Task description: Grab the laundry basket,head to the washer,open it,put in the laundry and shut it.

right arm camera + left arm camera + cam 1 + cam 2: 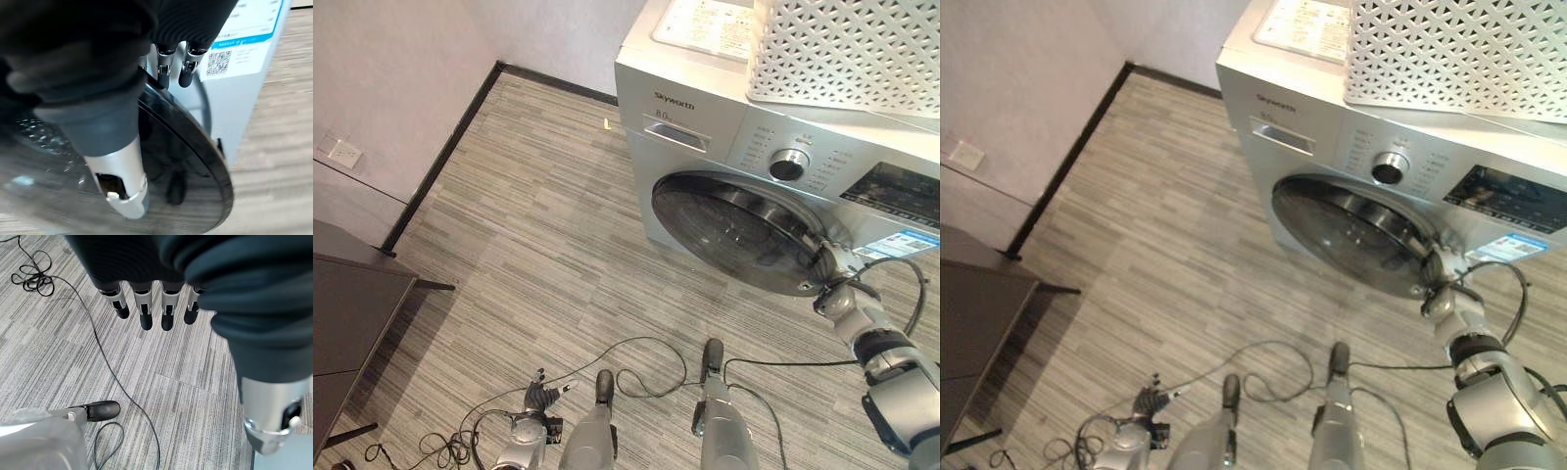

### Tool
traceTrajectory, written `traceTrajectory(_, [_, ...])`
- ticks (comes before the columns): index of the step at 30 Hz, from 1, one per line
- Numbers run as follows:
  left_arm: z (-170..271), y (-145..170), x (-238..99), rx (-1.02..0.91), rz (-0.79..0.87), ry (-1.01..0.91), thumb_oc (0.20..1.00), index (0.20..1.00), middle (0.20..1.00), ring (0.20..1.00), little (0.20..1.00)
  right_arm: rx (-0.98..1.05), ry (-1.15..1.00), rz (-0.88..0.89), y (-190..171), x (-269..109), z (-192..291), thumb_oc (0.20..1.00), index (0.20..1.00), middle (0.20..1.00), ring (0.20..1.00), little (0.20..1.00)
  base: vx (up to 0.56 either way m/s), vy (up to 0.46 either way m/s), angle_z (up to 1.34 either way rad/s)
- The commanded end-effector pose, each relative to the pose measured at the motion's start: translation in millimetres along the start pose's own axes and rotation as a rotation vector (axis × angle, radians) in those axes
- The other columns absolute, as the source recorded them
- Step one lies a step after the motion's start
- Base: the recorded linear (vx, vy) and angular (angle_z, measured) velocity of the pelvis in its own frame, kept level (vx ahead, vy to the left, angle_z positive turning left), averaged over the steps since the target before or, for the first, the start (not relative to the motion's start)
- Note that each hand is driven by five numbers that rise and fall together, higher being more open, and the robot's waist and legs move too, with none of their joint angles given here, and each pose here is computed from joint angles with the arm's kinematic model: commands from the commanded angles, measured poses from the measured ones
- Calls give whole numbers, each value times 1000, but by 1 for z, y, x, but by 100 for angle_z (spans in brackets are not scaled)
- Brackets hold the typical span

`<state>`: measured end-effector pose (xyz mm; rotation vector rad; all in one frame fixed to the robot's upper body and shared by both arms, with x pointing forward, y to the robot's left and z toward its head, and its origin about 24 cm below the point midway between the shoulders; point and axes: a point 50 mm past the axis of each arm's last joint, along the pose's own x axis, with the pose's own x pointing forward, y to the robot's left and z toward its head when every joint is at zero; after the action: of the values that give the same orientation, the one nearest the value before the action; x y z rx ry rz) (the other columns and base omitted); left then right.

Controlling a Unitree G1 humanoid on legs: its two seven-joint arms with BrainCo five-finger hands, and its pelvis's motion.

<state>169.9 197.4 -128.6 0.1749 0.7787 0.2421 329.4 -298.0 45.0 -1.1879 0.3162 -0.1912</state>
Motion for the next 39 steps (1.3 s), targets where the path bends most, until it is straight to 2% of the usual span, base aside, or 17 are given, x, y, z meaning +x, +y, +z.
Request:
traceTrajectory(1, [3,14,5,90,40,-8,1000,1000,1000,1000,1000,210,-299,191,60,-19,92,1000,1000,1000,1000,1000,0,0,0])
traceTrajectory(8, [-6,10,1,149,34,11,1000,1000,1000,1000,1000,376,-413,457,127,-75,130,1000,1000,1000,1000,1000,42,6,-5])
traceTrajectory(12, [12,16,0,336,55,-138,1000,1000,1000,1000,1000,395,-359,536,151,-90,124,1000,1000,1000,1000,1000,65,-13,10])
traceTrajectory(15, [59,45,-3,590,212,-423,1000,1000,1000,1000,1000,408,-306,549,163,-96,117,1000,1000,1000,1000,1000,40,-15,6])
traceTrajectory(17, [75,55,-6,644,270,-514,1000,1000,1000,1000,1000,416,-302,540,163,-96,117,1000,1000,1000,1000,1000,0,0,0])
traceTrajectory(21, [148,106,-35,1006,586,-897,1000,1000,1000,1000,1000,406,-219,541,172,-99,95,1000,1000,1000,1000,1000,40,-36,6])
traceTrajectory(22, [183,124,-55,1020,710,-1019,1000,1000,1000,1000,1000,397,-162,547,176,-102,79,1000,1000,1000,1000,1000,42,-31,7])
traceTrajectory(24, [195,131,-70,987,745,-1069,1000,1000,1000,1000,1000,399,-130,553,179,-105,71,1000,1000,1000,1000,1000,32,-20,14])
traceTrajectory(26, [221,130,-106,811,742,-1227,1000,1000,1000,1000,1000,396,0,598,189,-116,42,1000,1000,1000,1000,1000,51,-14,7])
traceTrajectory(27, [226,125,-116,719,678,-1273,1000,1000,1000,1000,1000,393,33,610,191,-118,35,1000,1000,1000,1000,1000,46,-2,7])
traceTrajectory(29, [237,102,-130,524,408,-1323,1000,1000,1000,1000,1000,400,120,658,199,-127,18,1000,1000,1000,1000,1000,29,10,6])
traceTrajectory(31, [246,76,-143,295,-4,-1364,1000,1000,1000,1000,1000,360,171,699,203,-132,6,1000,1000,1000,1000,1000,40,23,0])
traceTrajectory(32, [257,50,-155,112,-494,-1336,1000,1000,1000,1000,1000,319,167,733,202,-132,0,1000,1000,1000,1000,1000,12,26,-3])
traceTrajectory(33, [257,50,-155,113,-495,-1337,1000,1000,1000,1000,1000,321,166,733,202,-132,1,1000,1000,1000,1000,1000,17,24,-4])
traceTrajectory(35, [268,36,-179,117,-841,-1370,1000,1000,1000,1000,1000,246,145,774,206,-137,-4,1000,1000,1000,1000,1000,19,12,-2])
traceTrajectory(36, [268,36,-178,117,-843,-1370,1000,1000,1000,1000,1000,247,145,774,206,-137,-4,1000,1000,1000,1000,1000,42,26,-5])
traceTrajectory(39, [255,10,-167,-30,-1090,-1195,1000,1000,1000,1000,1000,189,124,792,208,-142,-9,1000,1000,1000,1000,1000,39,19,-17])
